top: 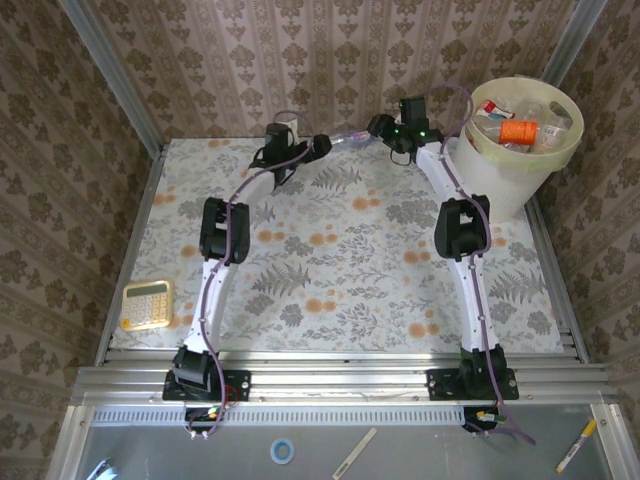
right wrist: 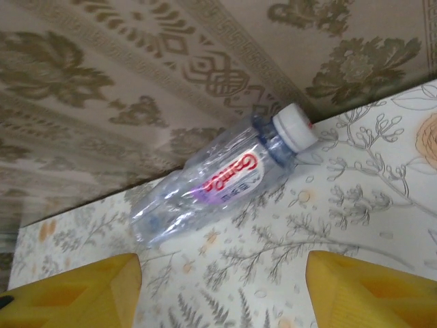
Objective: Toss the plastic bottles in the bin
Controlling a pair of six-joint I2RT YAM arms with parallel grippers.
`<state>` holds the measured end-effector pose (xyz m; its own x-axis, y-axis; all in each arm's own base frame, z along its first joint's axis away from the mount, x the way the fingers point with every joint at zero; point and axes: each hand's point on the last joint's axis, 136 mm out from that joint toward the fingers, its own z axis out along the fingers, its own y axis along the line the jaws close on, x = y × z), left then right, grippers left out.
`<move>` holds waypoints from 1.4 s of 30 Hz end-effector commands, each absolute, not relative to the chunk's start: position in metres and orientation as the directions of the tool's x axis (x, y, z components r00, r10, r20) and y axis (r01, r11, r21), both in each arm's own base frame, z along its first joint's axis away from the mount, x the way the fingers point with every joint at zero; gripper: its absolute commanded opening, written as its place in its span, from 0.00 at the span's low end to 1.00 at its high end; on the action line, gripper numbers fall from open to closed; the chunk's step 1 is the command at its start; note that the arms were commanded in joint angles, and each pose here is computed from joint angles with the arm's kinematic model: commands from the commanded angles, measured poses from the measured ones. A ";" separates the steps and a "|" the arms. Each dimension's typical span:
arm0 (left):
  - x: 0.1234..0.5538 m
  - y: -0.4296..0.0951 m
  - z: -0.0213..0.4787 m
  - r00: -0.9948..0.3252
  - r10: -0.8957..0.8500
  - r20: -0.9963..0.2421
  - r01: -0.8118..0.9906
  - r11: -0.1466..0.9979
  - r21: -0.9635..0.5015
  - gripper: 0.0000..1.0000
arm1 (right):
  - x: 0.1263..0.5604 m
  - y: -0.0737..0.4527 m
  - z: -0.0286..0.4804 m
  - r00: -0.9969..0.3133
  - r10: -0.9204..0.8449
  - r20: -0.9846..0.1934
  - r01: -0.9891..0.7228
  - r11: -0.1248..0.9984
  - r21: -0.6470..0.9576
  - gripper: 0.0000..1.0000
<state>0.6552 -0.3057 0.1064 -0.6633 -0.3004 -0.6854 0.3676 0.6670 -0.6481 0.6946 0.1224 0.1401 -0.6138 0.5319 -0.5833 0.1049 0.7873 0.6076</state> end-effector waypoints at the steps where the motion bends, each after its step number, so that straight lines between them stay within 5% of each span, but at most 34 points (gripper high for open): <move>1: 0.667 -0.308 0.145 -0.614 -0.363 -0.701 0.409 0.612 -0.676 1.00 | 0.705 0.108 0.126 -0.593 0.560 -0.578 0.150 0.783 0.604 0.65; 30: 0.708 -0.284 0.104 -0.580 -0.522 -0.626 0.301 0.576 -0.760 1.00 | 0.762 0.145 0.066 -0.317 0.864 -0.392 0.098 0.441 0.892 0.51; 37: 0.717 -0.251 0.115 -0.574 -0.538 -0.618 0.267 0.590 -0.762 1.00 | 0.755 0.191 0.069 -0.222 0.924 -0.313 0.083 0.337 0.938 0.46; 42: 0.719 -0.188 0.094 -0.571 -0.572 -0.589 0.062 0.685 -0.726 1.00 | 0.734 0.265 0.083 -0.343 0.900 -0.268 0.024 0.294 0.955 0.43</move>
<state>0.7174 -0.2333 0.0889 -0.5849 -0.5448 -0.6009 0.1953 0.6244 -0.7563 0.7425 0.2333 0.0696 -0.3359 0.8890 -0.3112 0.0623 0.3506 0.9344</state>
